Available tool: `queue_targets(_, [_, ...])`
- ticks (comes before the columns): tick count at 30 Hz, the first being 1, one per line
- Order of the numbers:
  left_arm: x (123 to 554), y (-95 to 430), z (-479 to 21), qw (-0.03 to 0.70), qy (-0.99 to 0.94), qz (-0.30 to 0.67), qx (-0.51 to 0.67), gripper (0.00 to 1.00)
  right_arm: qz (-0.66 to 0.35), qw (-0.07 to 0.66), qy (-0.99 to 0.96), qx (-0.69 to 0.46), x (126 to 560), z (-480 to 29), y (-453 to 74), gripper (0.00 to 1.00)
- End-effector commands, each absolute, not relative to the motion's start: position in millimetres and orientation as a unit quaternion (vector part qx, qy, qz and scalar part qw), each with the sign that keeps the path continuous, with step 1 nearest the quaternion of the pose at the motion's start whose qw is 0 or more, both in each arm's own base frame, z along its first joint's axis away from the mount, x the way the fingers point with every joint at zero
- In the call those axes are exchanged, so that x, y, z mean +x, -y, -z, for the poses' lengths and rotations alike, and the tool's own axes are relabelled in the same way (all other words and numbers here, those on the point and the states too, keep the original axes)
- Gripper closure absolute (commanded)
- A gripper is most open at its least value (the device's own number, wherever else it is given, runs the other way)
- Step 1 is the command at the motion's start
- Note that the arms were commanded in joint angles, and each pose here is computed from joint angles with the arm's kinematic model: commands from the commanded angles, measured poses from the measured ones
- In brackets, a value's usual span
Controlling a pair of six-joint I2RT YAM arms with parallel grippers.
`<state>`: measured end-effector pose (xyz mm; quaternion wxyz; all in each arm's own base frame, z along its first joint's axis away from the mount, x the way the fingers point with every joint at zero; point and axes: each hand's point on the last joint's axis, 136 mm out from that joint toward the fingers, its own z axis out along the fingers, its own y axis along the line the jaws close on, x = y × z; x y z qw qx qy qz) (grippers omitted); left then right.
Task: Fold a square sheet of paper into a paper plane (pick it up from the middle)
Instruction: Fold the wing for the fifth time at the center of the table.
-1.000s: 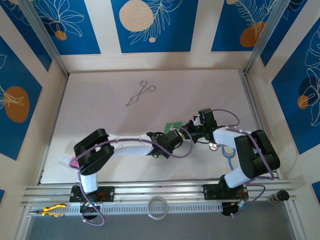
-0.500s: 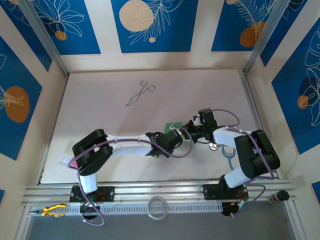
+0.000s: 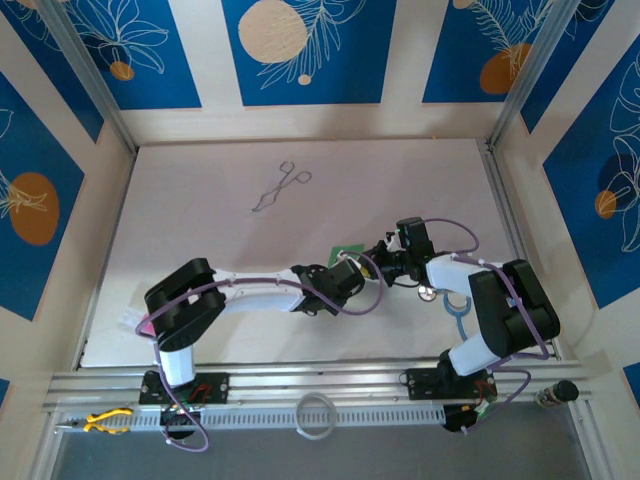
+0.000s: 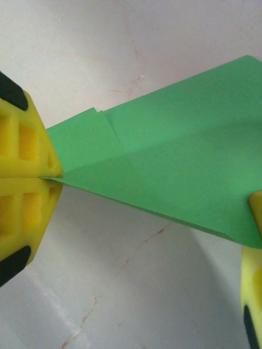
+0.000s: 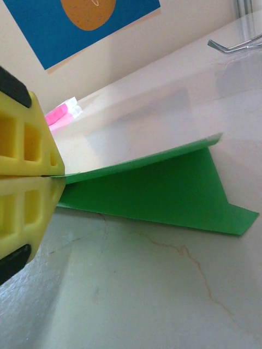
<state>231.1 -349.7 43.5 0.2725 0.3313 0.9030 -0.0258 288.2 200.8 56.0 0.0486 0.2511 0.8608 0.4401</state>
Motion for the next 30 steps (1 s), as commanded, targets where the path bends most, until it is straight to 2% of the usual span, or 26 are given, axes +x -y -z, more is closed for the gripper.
queue_targets(1, [225.6, 345.5, -40.3, 0.265, -0.908, 0.026, 0.324, 0.97, -0.43, 0.05, -0.868, 0.242, 279.9, -56.5, -195.9, 0.89])
queue_targets(6, [223.9, 348.7, -38.0, 0.254, -0.916, 0.056, 0.306, 1.0, -0.393, 0.073, -0.884, 0.241, 277.3, -58.7, -176.8, 0.77])
queue_targets(12, [223.0, 357.4, -35.3, 0.23, -0.926, 0.123, 0.271, 1.0, -0.373, 0.093, -0.89, 0.245, 271.7, -65.4, -157.5, 0.73])
queue_targets(14, [224.3, 359.2, -34.1, 0.225, -0.929, 0.139, 0.26, 1.0, -0.372, 0.1, -0.889, 0.247, 270.1, -68.3, -153.7, 0.67])
queue_targets(24, [226.2, 367.0, -35.3, 0.202, -0.928, 0.215, 0.227, 1.0, -0.381, 0.103, -0.883, 0.254, 262.3, -67.5, -148.8, 0.66])
queue_targets(30, [230.0, 373.2, -41.4, 0.184, -0.916, 0.299, 0.194, 1.0, -0.397, 0.095, -0.88, 0.244, 260.7, -66.6, -154.4, 0.66])
